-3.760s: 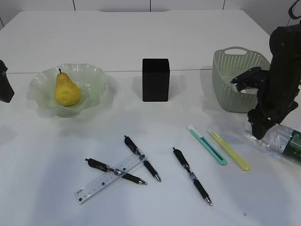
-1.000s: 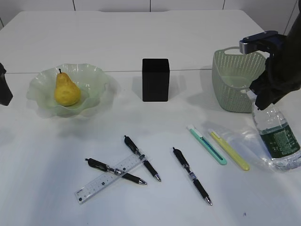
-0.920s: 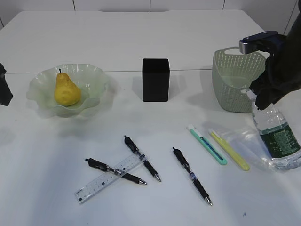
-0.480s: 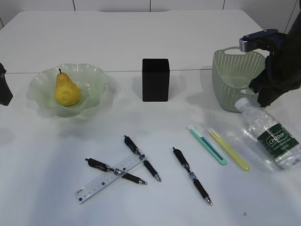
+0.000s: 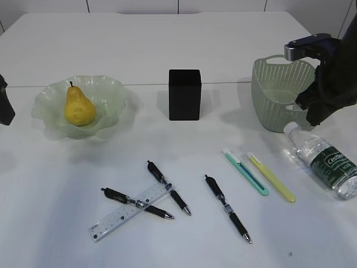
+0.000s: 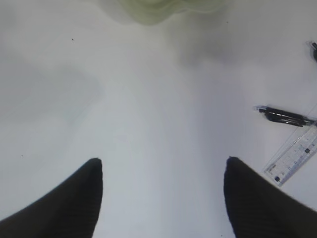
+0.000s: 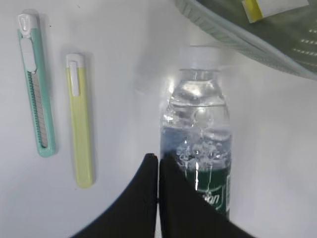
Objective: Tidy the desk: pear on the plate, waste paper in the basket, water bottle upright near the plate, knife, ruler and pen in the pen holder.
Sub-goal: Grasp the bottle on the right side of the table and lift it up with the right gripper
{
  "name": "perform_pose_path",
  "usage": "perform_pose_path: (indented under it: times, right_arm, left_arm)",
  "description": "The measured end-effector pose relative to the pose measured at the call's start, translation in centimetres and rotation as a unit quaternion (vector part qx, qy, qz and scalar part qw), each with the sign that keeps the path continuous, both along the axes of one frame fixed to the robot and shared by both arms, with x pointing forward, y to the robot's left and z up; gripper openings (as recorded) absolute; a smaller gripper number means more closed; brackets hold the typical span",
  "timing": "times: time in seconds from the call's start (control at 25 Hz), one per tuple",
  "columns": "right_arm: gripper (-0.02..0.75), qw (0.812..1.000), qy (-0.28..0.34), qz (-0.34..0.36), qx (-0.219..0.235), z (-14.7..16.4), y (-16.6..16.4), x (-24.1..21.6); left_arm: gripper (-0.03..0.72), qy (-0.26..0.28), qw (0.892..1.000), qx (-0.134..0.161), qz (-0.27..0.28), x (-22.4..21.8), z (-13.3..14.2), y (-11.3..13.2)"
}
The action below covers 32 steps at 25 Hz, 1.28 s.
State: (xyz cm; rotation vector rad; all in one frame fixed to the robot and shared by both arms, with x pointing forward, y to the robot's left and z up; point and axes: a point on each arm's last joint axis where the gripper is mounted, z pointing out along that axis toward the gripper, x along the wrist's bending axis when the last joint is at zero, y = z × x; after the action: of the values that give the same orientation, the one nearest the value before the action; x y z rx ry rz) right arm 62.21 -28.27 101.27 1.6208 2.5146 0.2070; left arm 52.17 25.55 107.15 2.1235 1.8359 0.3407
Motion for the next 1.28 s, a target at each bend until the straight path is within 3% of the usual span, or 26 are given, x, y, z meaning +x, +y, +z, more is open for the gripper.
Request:
perform_pose_path:
  times: [0.2, 0.48, 0.76, 1.08, 1.28]
  right_arm:
    - [0.006, 1.000, -0.001, -0.007, 0.001, 0.0, 0.0, 0.0]
    - [0.211, 1.000, -0.009, -0.003, -0.023, 0.0, -0.4, 0.2]
    - [0.273, 0.998, 0.002, 0.009, -0.059, -1.4, -1.0, 0.7]
    - [0.468, 0.997, 0.013, 0.027, -0.070, -3.3, -1.1, 1.4]
    - [0.529, 0.996, 0.026, 0.033, -0.079, -4.5, -1.2, 1.7]
  left_arm:
    - [0.538, 0.000, 1.000, 0.000, 0.000, 0.0, 0.0, 0.0]
    - [0.538, 0.000, 1.000, 0.000, 0.000, 0.0, 0.0, 0.0]
    - [0.538, 0.000, 1.000, 0.000, 0.000, 0.0, 0.0, 0.0]
    - [0.538, 0.000, 1.000, 0.000, 0.000, 0.0, 0.0, 0.0]
    - [0.538, 0.000, 1.000, 0.000, 0.000, 0.0, 0.0, 0.0]
